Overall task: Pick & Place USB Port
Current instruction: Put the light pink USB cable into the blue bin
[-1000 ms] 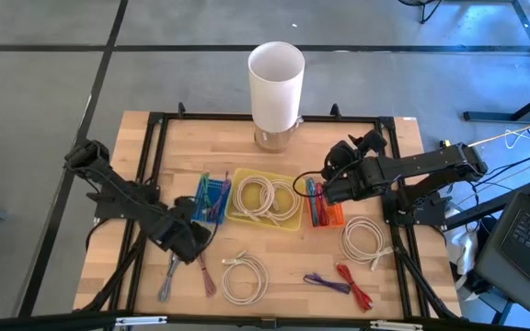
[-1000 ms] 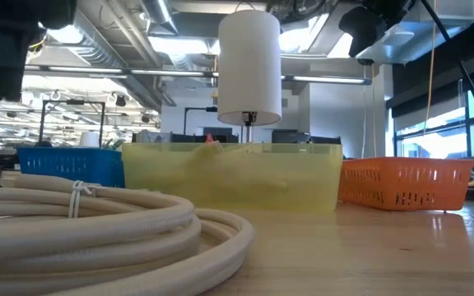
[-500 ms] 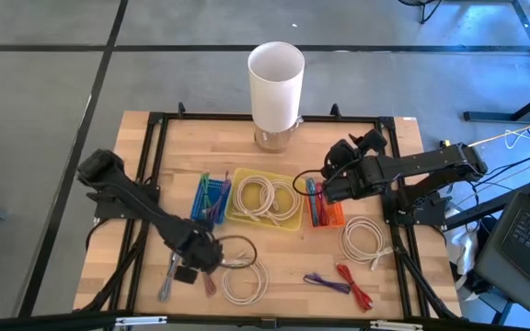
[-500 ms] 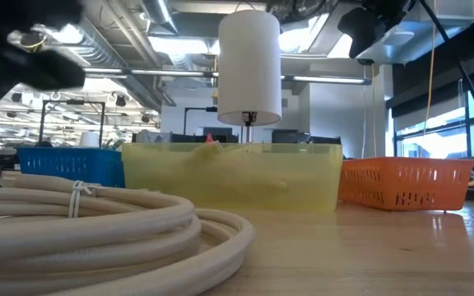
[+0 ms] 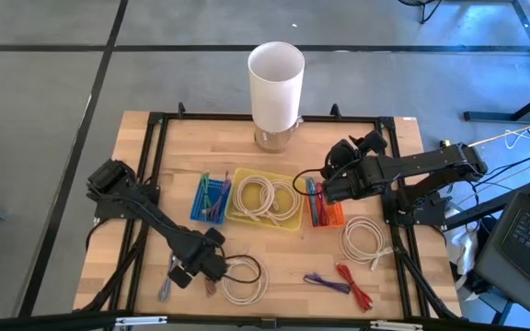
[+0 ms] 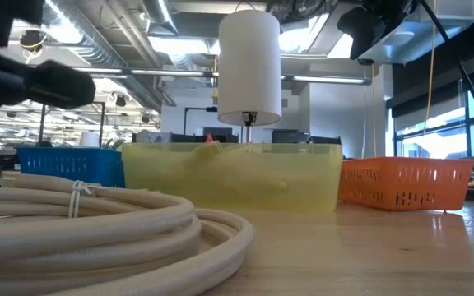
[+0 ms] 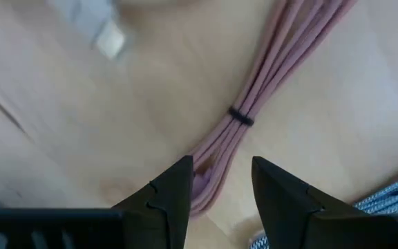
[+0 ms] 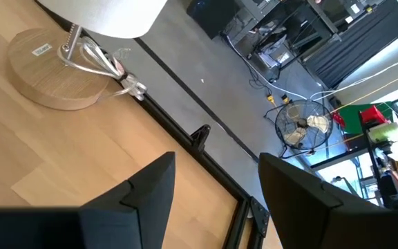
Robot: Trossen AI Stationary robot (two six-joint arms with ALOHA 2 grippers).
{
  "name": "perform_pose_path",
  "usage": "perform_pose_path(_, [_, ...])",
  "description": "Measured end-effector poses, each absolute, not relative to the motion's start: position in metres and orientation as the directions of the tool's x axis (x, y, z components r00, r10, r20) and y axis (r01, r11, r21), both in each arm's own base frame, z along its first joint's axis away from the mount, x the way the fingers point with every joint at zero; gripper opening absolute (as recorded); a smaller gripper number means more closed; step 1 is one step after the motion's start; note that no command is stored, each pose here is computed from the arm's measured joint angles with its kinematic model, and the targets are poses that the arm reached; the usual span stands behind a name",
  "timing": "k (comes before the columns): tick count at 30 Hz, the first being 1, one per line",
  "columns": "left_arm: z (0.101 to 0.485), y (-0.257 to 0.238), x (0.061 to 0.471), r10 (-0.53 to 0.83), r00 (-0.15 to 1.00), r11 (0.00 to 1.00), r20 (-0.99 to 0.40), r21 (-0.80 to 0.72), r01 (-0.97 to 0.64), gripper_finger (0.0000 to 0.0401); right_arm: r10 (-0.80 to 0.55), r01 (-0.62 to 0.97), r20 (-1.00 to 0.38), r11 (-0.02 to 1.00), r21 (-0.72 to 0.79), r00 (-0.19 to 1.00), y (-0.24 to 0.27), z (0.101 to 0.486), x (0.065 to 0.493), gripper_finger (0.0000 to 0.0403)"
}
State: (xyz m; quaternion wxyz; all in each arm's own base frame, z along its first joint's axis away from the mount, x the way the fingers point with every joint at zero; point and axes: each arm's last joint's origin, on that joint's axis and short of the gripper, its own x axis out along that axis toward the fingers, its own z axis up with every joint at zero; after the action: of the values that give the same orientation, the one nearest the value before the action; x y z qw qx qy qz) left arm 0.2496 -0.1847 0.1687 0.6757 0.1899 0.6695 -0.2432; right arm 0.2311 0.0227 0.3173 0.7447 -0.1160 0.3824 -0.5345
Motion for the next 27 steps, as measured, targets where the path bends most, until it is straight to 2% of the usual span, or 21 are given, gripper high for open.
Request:
perform_pose_path(7, [0.166, -0.197, 0.252, -0.079, 0.065, 0.762, -0.995, -0.018, 0.647, 0.0141, -0.885, 0.709, -0.445, 0.401, -0.58, 0.136, 0.023, 0.317, 0.231, 0.0212])
perform_pose_path(20, [0.141, -0.2, 0.256, -0.027, 0.013, 0.746, -1.0, -0.011, 0.666, 0.013, -0.885, 0.704, -0.445, 0.402, -0.585, 0.136, 0.023, 0.317, 0.231, 0.0212])
perform_pose_path(22, [0.141, -0.2, 0.256, -0.014, 0.025, 0.764, -1.0, 0.006, 0.645, 0.0112, -0.885, 0.705, -0.445, 0.402, -0.584, 0.136, 0.023, 0.317, 0.231, 0.0212])
perform_pose_path(26, [0.145, -0.195, 0.258, -0.045, 0.01, 0.808, -0.999, -0.03, 0.588, 0.0028, -0.885, 0.704, -0.445, 0.402, -0.585, 0.136, 0.023, 0.317, 0.231, 0.0212])
perform_pose_path(27, [0.146, -0.193, 0.259, -0.055, 0.008, 0.829, -0.998, -0.041, 0.558, 0.0018, -0.885, 0.705, -0.445, 0.402, -0.585, 0.136, 0.023, 0.317, 0.231, 0.0212])
